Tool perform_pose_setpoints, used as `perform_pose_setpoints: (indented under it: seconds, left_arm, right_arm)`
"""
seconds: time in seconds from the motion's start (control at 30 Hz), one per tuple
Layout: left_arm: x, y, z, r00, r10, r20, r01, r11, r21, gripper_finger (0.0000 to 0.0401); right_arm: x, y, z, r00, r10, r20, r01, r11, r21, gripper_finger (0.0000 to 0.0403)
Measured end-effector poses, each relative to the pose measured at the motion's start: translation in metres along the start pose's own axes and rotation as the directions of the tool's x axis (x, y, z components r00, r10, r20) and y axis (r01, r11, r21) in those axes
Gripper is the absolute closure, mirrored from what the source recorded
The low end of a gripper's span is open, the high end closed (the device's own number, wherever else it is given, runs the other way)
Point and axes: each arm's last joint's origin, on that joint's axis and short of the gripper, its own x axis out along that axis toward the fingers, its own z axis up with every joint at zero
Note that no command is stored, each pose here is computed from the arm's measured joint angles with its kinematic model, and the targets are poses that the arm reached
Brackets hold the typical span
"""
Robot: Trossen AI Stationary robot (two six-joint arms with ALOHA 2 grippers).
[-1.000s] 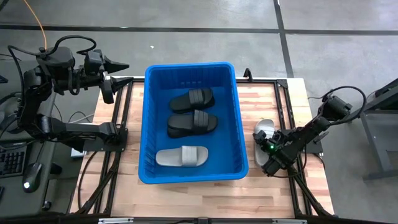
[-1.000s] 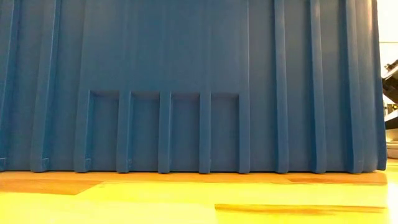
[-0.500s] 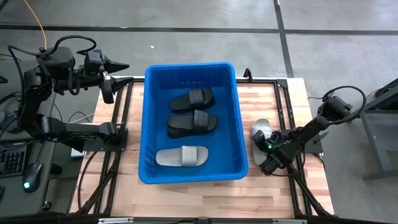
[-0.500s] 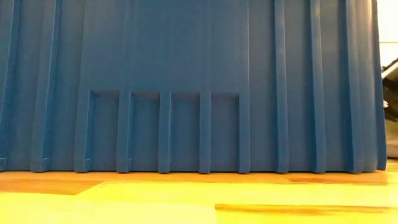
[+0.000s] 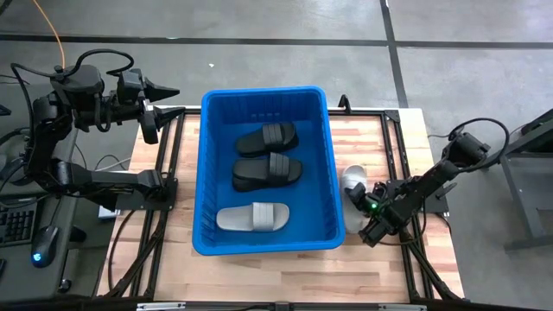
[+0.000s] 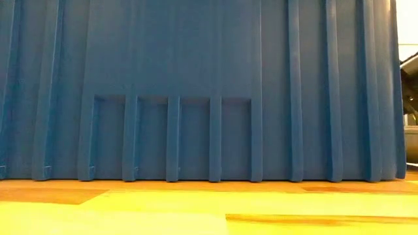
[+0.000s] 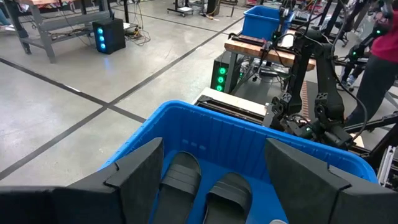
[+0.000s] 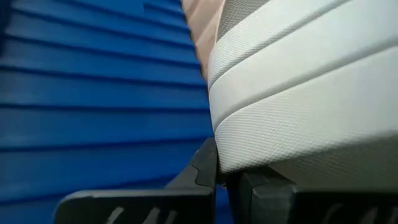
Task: Pick and place slides into bin
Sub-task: Put the gray slide into the blue container
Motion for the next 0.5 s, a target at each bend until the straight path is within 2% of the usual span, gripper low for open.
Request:
perform_pose_setpoints:
  seconds: [0.17,0.27,0.4,0.5]
  left_arm:
    - [0.0,0.0,0.0,1.0,0.0,0.0,0.0,1.0,0.0,0.0135]
    - [0.0,0.0,0.0,1.0,0.0,0.0,0.0,1.0,0.0,0.0135]
    - [0.0,0.0,0.0,1.0,0.0,0.0,0.0,1.0,0.0,0.0135]
    - [0.0,0.0,0.0,1.0,0.0,0.0,0.0,1.0,0.0,0.0135]
  right_arm:
    - [-0.001,0.01,0.002,1.0,0.022,-0.016,-0.02,0.997,0.068,0.0402]
    - [-0.006,0.019,0.006,0.995,0.098,-0.017,-0.096,0.989,0.11,0.0402]
    - [-0.013,0.031,0.01,0.973,0.23,-0.003,-0.229,0.972,0.056,0.0403]
    - [-0.02,0.042,0.012,0.932,0.36,0.038,-0.359,0.933,-0.019,0.0403]
